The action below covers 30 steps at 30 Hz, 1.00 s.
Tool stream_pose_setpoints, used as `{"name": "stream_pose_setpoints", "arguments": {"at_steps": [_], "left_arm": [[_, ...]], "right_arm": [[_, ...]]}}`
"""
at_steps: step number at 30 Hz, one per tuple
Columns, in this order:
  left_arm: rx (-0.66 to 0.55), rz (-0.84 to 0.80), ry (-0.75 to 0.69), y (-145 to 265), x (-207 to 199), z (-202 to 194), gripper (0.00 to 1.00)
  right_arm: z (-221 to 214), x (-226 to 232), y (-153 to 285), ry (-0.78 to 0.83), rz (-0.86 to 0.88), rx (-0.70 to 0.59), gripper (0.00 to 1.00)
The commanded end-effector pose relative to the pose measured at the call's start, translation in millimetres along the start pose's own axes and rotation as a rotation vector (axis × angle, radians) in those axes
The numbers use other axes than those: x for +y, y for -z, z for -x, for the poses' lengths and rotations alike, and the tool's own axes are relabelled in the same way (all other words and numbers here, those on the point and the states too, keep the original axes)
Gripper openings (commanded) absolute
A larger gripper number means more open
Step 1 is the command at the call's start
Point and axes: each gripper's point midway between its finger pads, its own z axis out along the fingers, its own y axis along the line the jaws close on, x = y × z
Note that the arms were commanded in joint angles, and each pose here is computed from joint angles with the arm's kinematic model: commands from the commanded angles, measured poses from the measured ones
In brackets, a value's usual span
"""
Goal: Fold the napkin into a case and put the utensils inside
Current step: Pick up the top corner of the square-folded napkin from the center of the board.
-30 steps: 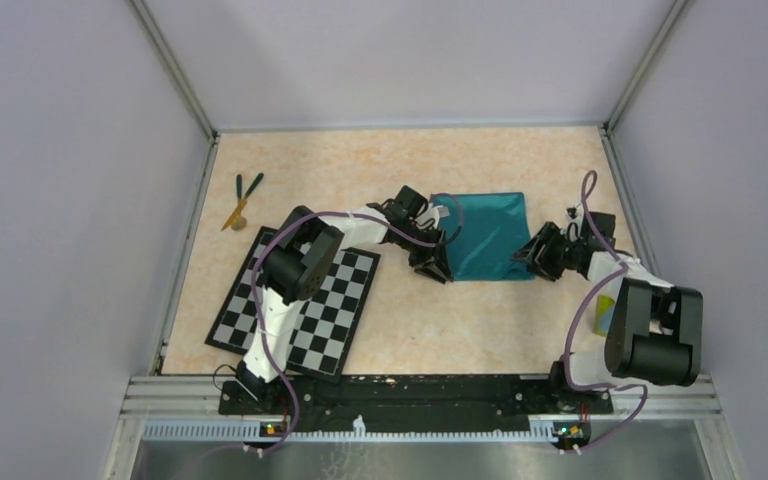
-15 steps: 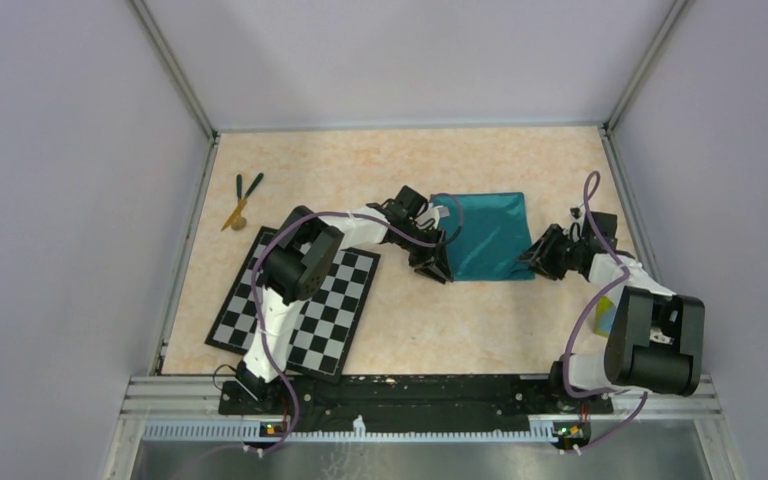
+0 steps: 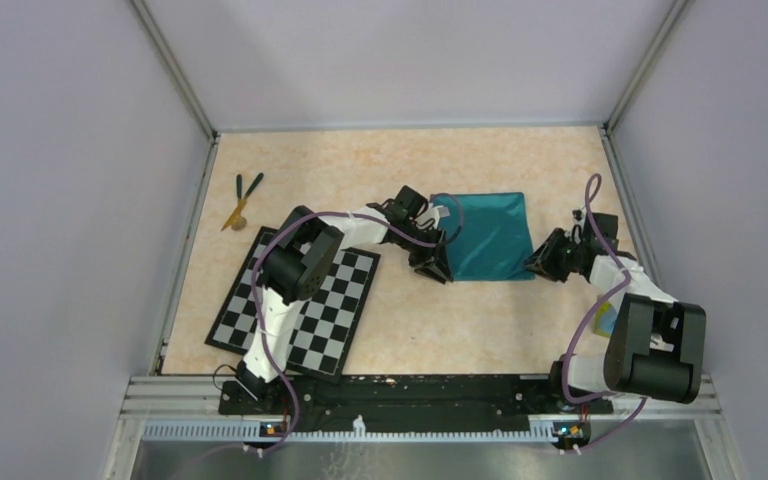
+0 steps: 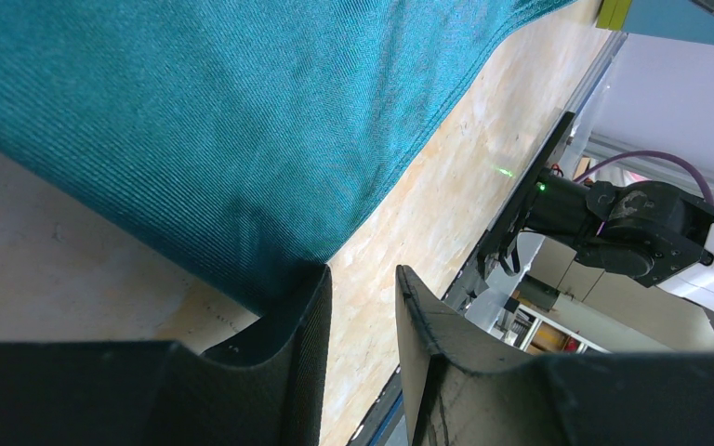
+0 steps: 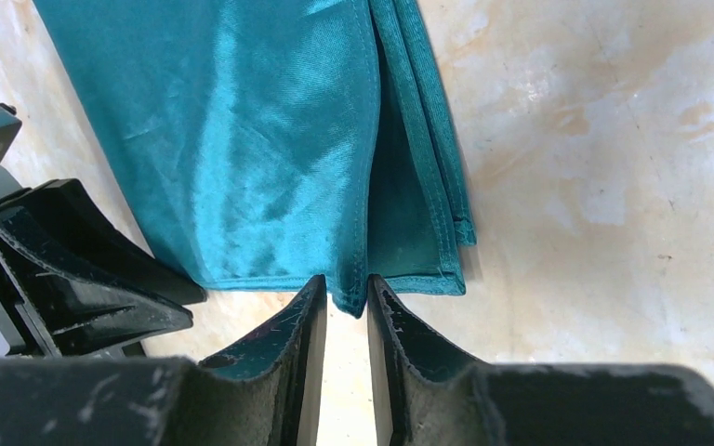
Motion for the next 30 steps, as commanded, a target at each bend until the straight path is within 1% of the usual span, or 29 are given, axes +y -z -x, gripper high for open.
{"name": "stream_pose_setpoints", "arguments": {"at_steps": [1, 9, 11, 14, 15, 16, 17, 20, 24, 26, 30], "left_arm": [[-0.019, -0.01, -0.05, -1, -7, 8, 0.37], [-0.019, -0.011, -0.051, -1, -8, 8, 0.37], [-0.021, -0.01, -0.053, 0, -8, 9, 0.37], [-0.022, -0.009, -0.055, 0, -8, 9, 0.37], [-0.022, -0.009, -0.056, 0, -8, 9, 0.37], [-0.022, -0.009, -0.058, 0, -9, 9, 0.37], [-0.024, -0.009, -0.06, 1, -9, 10, 0.38], [-0.035, -0.022, -0.085, 8, -20, 14, 0.45], [-0.093, -0.077, -0.123, 33, -42, 25, 0.54], [-0.131, -0.077, -0.1, 46, -35, 33, 0.55], [-0.147, -0.095, -0.04, 53, -21, 38, 0.5]], "right_arm": [[8, 5, 10, 0.05, -0.009, -0.038, 0.22], [7, 5, 9, 0.055, -0.003, -0.039, 0.14], [8, 6, 6, 0.052, 0.002, -0.037, 0.1], [10, 6, 3, 0.045, 0.01, -0.037, 0.09], [10, 6, 2, 0.045, 0.009, -0.036, 0.06], [11, 6, 1, 0.044, 0.009, -0.035, 0.01], [11, 5, 0, 0.046, 0.007, -0.033, 0.0], [14, 10, -1, 0.075, 0.034, -0.023, 0.0], [19, 30, -4, 0.119, 0.113, -0.032, 0.0], [22, 42, -9, 0.147, 0.131, -0.031, 0.0], [28, 80, -30, 0.2, 0.19, 0.004, 0.0]]}}
